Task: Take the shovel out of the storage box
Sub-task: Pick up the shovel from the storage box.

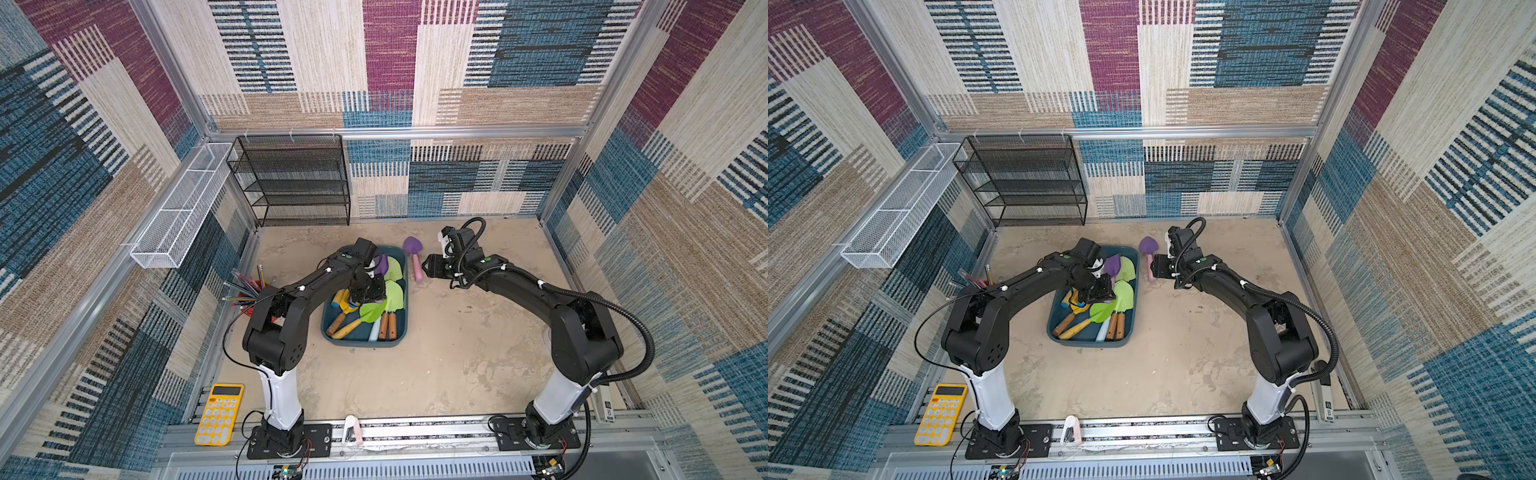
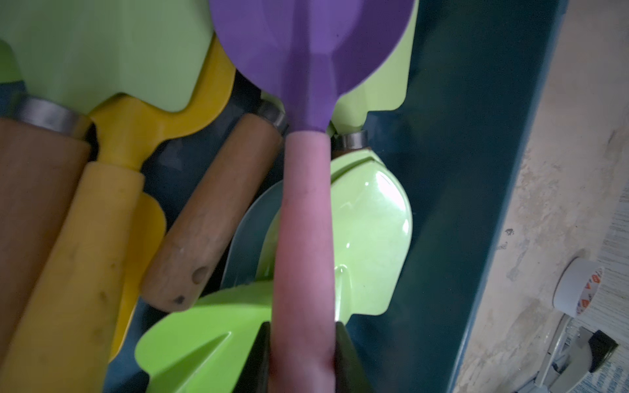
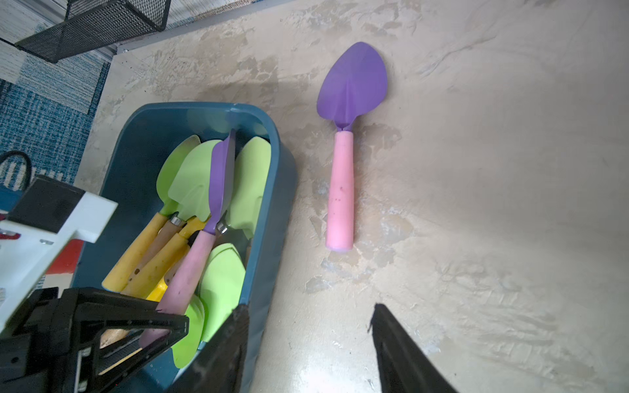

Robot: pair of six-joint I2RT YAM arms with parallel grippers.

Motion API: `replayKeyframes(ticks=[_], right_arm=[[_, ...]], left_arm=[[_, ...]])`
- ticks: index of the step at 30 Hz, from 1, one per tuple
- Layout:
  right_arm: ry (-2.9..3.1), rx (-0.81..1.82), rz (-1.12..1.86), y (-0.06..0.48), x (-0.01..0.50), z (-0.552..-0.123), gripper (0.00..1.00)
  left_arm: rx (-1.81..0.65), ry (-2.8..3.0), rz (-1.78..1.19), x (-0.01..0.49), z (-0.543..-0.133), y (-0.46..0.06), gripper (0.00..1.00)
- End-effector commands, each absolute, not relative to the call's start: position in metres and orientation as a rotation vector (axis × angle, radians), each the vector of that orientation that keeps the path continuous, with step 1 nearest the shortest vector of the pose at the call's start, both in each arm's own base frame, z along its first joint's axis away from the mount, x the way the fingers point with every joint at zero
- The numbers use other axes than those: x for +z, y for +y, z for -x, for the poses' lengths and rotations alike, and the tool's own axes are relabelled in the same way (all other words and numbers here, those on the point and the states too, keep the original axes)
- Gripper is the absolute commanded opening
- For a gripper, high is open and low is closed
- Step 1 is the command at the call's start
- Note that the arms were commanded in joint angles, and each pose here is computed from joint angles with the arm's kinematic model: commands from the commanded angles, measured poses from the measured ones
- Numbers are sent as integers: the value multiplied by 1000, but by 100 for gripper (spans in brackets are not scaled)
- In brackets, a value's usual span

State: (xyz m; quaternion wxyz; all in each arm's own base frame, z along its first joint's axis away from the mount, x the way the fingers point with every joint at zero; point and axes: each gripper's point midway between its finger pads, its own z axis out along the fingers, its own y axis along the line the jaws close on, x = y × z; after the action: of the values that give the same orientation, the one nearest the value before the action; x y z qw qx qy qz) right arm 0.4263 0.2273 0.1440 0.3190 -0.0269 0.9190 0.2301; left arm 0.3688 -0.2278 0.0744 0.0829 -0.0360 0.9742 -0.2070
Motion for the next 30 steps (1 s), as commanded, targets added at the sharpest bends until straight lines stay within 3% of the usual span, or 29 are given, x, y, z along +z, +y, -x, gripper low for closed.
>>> replayKeyframes(ticks=[1,10,19,30], right_arm=[[2375,645,72,232,156,-428,59],[2299,831,103,247,182,-411,63],[2164,1293,215,291,218,-384,77],[2063,1650,267,315,232,-365,76]], left_arm=[[-626,2889,93,84,-369,-227,13],[-756,2796,87,121,-359,-228,7],[-1271,2607,133,160,-358,-258,8],[-1726,2325,218,194,-365,-276,8]])
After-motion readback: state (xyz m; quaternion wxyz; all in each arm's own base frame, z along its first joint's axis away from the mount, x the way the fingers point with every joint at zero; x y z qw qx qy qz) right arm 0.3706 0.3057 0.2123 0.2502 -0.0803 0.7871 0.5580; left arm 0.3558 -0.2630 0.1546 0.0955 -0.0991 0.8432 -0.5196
